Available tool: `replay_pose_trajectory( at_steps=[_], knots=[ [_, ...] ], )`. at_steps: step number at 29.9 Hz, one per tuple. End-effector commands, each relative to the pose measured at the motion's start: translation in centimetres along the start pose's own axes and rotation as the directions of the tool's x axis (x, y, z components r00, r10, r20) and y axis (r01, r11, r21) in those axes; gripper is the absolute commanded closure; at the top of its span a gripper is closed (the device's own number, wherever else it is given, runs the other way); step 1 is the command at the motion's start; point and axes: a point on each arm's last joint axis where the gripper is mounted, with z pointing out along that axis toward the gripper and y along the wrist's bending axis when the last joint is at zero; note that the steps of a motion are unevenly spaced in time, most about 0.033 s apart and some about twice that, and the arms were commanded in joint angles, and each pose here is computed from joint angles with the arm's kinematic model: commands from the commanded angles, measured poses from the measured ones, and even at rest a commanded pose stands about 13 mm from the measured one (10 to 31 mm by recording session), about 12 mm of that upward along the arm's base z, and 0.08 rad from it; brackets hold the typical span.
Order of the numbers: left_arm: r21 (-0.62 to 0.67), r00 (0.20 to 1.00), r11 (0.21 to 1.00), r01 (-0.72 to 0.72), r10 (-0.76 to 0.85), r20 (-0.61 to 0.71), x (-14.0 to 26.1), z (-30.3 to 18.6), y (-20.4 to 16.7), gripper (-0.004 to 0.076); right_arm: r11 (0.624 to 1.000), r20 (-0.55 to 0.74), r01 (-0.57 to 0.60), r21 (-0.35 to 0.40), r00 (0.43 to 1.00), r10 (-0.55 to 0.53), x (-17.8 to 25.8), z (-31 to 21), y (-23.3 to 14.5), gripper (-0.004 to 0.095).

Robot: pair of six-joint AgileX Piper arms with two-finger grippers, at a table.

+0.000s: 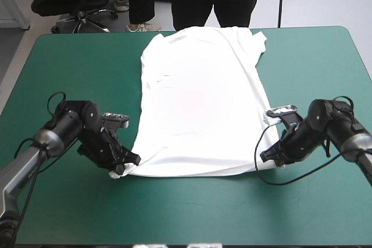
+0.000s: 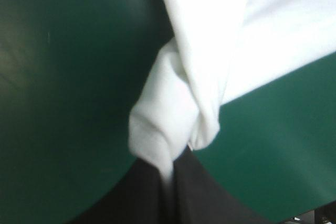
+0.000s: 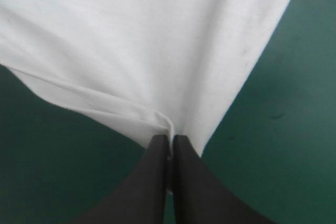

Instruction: Fold the cloth

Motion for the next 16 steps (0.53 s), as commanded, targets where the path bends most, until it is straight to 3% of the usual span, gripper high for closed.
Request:
replay_pose_trajectory(
  at_steps=[1,9,16],
  knots=[
    [0.011,0.999,1.000,0.021,-0.021,0.044,2.8,-0.9,-0.7,0.0741,1.000,0.020,0.002,-0.020,1.000,-0.002,2.2,-1.3,1.0,0.0925],
    [0.009,0.997,0.998,0.068,-0.068,0.046,7.0,-0.2,-0.6,0.0741,0.998,-0.035,-0.028,-0.047,0.999,0.026,6.4,-1.0,2.0,0.0925],
    [0.012,0.997,0.997,0.080,-0.080,0.017,7.8,0.7,-0.5,0.0741,0.995,-0.082,-0.048,-0.089,0.996,0.040,7.9,-0.3,2.5,0.0925]
  ],
)
